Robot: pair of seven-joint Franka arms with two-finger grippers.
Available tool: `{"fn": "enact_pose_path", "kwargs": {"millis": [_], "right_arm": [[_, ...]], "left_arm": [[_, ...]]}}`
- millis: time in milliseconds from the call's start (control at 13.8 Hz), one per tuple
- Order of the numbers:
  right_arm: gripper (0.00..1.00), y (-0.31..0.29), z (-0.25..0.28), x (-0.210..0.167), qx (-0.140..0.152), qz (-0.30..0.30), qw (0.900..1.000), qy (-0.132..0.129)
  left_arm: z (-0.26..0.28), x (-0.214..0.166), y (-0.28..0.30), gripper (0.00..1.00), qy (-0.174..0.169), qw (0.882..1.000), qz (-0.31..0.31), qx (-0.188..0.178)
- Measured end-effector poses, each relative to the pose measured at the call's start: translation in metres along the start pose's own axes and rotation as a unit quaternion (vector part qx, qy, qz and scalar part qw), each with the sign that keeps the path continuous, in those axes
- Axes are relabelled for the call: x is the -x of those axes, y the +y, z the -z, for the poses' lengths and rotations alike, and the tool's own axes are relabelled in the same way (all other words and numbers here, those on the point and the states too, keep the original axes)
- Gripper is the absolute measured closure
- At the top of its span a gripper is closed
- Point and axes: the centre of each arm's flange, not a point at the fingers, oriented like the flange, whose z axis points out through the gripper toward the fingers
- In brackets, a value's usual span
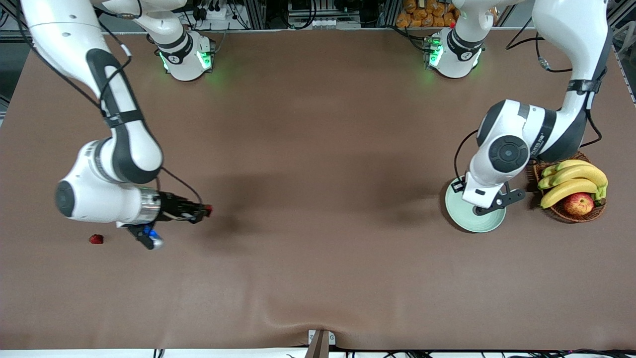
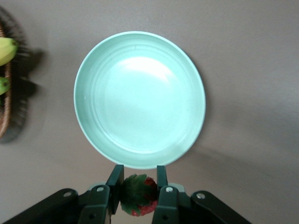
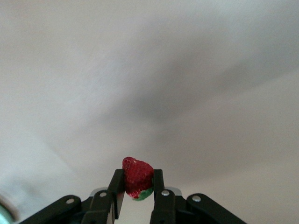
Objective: Collect all strawberries into plate
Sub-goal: 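Carry the strawberry over the plate while the right gripper carries another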
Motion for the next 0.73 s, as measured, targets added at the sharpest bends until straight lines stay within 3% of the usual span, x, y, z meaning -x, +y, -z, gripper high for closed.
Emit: {"fn": "enact_pose_path", "kwargs": {"millis": [291, 726], "right_arm": [[0.70, -0.078, -0.048, 0.056, -0.033, -0.068, 0.997, 0.011], [0.70, -0.158, -0.138, 0.144, -0.081, -0.133, 0.987, 0.042]], "left_arm": [[-0.042, -0.005, -0.032, 0.67, 0.015, 0.998, -0.043, 0.036], [-0.067, -0.010, -0.050, 0.67, 0.027, 0.995, -0.081, 0.061]]}}
